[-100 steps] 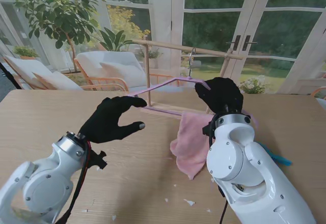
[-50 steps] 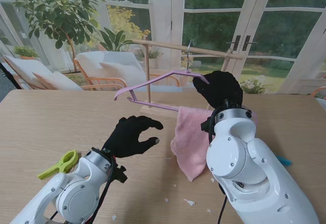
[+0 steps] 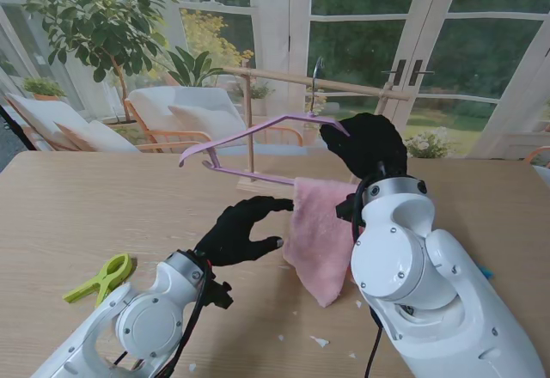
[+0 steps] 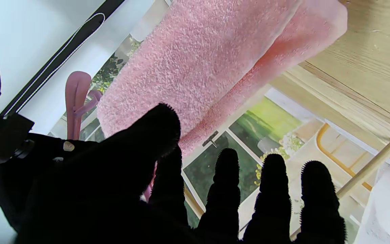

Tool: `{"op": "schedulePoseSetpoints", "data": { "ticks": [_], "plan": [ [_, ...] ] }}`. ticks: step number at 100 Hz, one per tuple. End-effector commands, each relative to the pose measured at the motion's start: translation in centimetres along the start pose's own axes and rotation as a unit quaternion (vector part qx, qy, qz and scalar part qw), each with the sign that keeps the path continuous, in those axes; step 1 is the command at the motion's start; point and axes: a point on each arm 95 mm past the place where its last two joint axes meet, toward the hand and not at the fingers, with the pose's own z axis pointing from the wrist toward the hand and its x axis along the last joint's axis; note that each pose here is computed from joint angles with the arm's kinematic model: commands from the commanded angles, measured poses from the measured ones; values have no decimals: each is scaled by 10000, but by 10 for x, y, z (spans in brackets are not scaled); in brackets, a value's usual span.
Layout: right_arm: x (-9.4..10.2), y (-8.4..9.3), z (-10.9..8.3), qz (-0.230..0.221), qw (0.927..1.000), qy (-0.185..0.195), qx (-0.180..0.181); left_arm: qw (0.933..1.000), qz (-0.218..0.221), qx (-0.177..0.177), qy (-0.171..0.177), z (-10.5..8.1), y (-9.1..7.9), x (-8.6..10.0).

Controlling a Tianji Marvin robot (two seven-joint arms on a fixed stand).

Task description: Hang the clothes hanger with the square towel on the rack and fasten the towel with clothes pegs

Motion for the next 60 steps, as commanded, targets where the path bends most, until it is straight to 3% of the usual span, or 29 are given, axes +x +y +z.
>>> {"op": "schedulePoseSetpoints", "data": {
  "ticks": [1, 23, 60],
  "plan": [
    [4, 2, -2, 67, 10000, 35, 41, 10000, -19, -56, -3, 3, 4, 1],
    [5, 2, -2, 57, 9999, 85, 47, 9999, -53, 48, -154, 9, 5, 1],
    [4, 1, -2, 68, 9999, 102, 83, 9980, -500, 170, -341, 18, 5, 6]
  ]
}}
